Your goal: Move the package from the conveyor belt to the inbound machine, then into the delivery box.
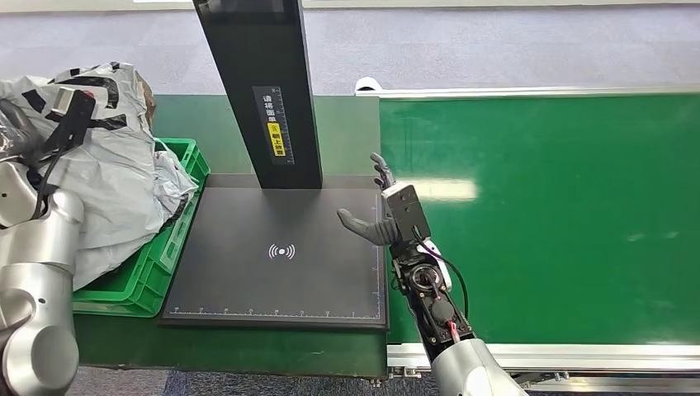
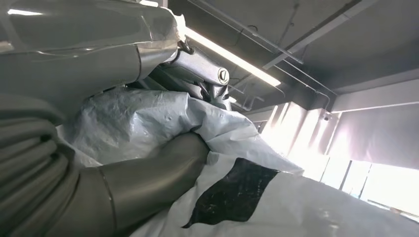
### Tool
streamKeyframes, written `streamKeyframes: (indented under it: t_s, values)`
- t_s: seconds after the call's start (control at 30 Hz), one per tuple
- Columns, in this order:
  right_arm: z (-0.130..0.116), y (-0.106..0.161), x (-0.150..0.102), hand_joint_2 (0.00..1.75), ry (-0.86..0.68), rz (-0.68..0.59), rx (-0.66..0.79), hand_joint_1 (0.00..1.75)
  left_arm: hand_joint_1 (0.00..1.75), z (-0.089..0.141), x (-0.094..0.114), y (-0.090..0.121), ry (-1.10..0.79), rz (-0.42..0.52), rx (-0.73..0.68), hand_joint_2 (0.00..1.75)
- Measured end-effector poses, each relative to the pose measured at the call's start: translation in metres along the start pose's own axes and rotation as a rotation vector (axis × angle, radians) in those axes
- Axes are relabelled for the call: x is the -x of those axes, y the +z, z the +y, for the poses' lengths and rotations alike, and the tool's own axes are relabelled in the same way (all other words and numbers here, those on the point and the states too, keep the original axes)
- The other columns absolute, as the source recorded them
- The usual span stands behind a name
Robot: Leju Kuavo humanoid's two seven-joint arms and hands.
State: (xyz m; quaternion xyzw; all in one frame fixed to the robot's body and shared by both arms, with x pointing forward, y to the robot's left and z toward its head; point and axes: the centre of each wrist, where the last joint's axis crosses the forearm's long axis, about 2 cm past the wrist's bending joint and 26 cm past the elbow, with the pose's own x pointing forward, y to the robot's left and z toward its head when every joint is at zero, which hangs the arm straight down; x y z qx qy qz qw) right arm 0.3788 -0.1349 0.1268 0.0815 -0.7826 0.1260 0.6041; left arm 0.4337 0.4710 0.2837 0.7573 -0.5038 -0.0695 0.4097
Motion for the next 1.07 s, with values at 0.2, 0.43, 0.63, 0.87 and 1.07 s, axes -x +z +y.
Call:
streamKeyframes:
  t_s: [0.2,0.43,0.63,0.87,1.07]
  values:
    - [0.000,0.000,0.000,1.75,0.009,0.001,-0.008,0.00,1.00,-0.018,-0.010,0.002,-0.065,0.047,0.266,0.00]
    - [0.000,-0.001,0.000,1.75,0.013,0.009,-0.012,0.00,0.00,-0.041,-0.020,0.031,-0.172,0.015,0.573,0.00]
    - [0.000,-0.002,-0.001,1.75,0.014,0.011,-0.012,0.00,0.00,-0.051,-0.026,0.048,-0.228,-0.010,0.636,0.00]
    - [0.000,-0.003,-0.001,1.75,0.017,0.014,-0.014,0.00,0.00,-0.054,-0.028,0.055,-0.232,-0.029,0.630,0.00]
    - [0.001,-0.002,0.000,1.75,0.016,0.019,-0.016,0.00,0.00,-0.045,-0.029,0.062,-0.036,-0.136,0.282,0.00]
